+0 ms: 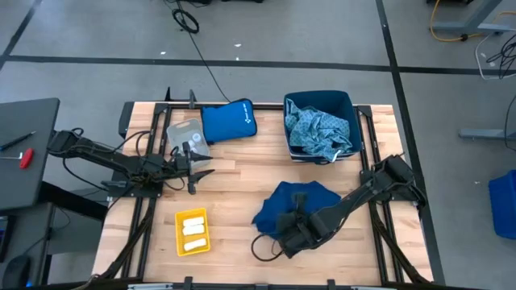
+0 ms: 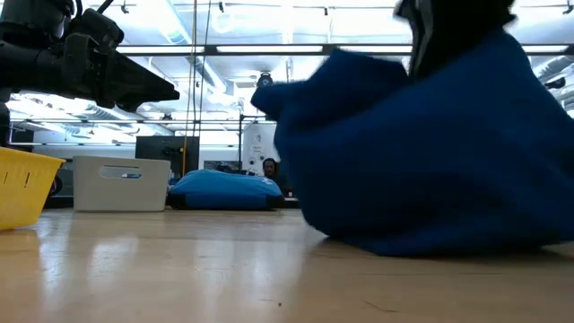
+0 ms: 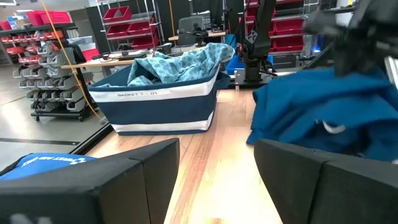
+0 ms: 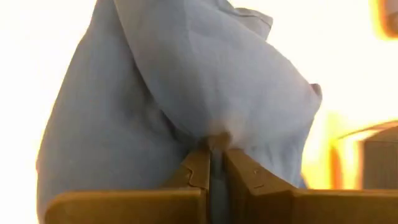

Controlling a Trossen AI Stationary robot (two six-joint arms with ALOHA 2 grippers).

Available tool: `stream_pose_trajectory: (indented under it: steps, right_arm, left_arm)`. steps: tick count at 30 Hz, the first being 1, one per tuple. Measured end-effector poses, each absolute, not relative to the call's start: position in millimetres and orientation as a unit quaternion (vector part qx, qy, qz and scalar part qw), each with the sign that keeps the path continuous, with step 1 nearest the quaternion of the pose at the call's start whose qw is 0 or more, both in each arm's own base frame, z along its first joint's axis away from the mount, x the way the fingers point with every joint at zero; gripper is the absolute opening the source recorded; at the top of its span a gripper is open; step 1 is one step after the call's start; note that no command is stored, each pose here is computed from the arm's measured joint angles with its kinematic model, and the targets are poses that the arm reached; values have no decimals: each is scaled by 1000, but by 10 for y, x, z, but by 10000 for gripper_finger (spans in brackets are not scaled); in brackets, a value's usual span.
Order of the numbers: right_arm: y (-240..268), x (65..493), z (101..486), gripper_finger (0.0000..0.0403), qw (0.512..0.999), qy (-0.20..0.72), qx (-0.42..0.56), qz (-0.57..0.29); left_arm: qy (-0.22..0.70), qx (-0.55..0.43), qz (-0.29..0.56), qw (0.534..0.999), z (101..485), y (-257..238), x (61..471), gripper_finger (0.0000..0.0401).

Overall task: Pick & place medical supplies in basket/bin
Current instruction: Put the blue gown into the blue laundry organizer

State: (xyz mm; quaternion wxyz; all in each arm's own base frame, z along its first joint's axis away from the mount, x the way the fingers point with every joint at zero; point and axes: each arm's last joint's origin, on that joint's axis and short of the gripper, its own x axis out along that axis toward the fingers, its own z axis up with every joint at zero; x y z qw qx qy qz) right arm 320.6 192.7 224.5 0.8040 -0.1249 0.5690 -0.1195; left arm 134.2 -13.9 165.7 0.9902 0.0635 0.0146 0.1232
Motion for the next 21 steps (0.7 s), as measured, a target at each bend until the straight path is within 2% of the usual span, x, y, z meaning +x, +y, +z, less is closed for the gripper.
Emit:
stream_pose_trajectory:
  steps: [9, 21]
  right_arm:
    - [1790, 3059, 2724, 20, 762, 558, -246, -218]
    - [1428, 3186, 2871, 20, 703, 496, -425, -283]
  left_arm:
    - [15, 64, 123, 990, 1656, -139, 1342, 213]
    - [18, 65, 123, 990, 1650, -139, 1342, 213]
